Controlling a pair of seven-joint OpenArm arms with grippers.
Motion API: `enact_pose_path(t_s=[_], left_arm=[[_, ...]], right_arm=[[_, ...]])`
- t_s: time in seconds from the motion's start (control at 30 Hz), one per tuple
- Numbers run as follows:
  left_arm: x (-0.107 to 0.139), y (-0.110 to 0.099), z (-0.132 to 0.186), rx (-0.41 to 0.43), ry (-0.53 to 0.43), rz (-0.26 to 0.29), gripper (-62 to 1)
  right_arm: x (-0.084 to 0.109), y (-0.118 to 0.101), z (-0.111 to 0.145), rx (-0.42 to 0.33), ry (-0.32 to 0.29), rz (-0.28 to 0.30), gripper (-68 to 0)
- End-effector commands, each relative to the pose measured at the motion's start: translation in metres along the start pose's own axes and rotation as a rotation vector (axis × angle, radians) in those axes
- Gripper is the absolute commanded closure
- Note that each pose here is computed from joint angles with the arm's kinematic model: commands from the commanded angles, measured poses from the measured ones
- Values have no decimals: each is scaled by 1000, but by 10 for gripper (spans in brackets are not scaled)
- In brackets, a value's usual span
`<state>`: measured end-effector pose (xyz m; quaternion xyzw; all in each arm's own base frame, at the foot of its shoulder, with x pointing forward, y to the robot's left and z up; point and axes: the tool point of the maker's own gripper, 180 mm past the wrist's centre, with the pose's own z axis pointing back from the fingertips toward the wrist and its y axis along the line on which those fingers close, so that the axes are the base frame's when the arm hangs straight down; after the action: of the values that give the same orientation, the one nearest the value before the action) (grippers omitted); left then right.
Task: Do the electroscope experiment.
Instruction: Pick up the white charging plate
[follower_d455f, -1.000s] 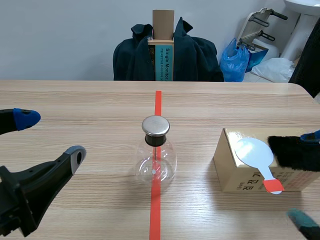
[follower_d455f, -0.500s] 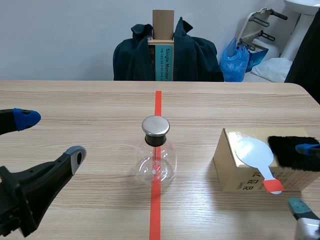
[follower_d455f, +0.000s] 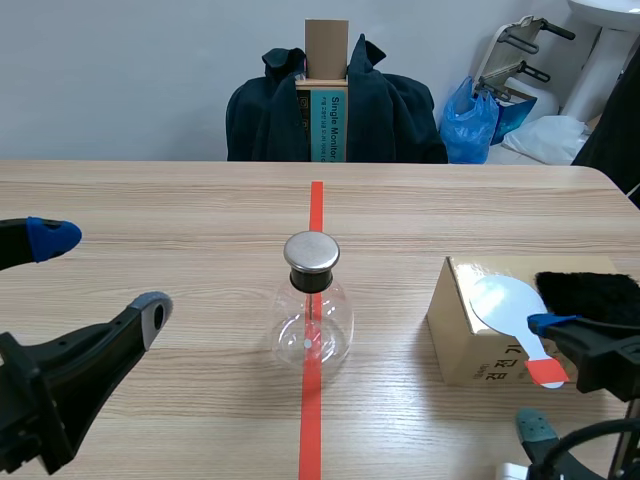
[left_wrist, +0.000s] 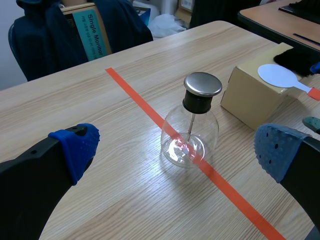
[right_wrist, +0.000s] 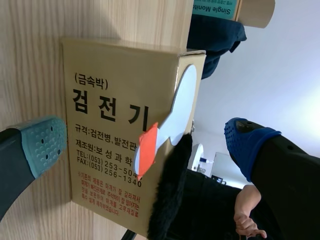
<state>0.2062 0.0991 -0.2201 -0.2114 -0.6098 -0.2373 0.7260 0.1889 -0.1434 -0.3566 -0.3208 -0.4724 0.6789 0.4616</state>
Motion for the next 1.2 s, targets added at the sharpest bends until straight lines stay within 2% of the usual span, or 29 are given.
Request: enact_pose_path(t_s=[0.0, 0.2, 0.63, 0.7, 0.87, 1.13, 1.17], left_arm=[[7, -4, -1, -13, -26, 5, -623], [7, -4, -1, -13, -26, 5, -623], [7, -4, -1, -13, -26, 5, -623], [7, -4, -1, -13, -26, 5, -623], [7, -4, -1, -13, -26, 5, -623], [7, -4, -1, -13, -26, 5, -623], [7, -4, -1, -13, -26, 5, -623]], right_arm=[[-7, -20, -5, -56, 7, 21, -679], [-12, -27, -11, -90, 63, 12, -679], [-16, -31, -12, -107, 91, 6, -666], [-16, -31, -12, -107, 91, 6, -599], [-18, -31, -12, -107, 99, 5, -349], [-20, -31, -12, -107, 109, 7, -20], [-20, -31, -12, -107, 109, 7, -9]])
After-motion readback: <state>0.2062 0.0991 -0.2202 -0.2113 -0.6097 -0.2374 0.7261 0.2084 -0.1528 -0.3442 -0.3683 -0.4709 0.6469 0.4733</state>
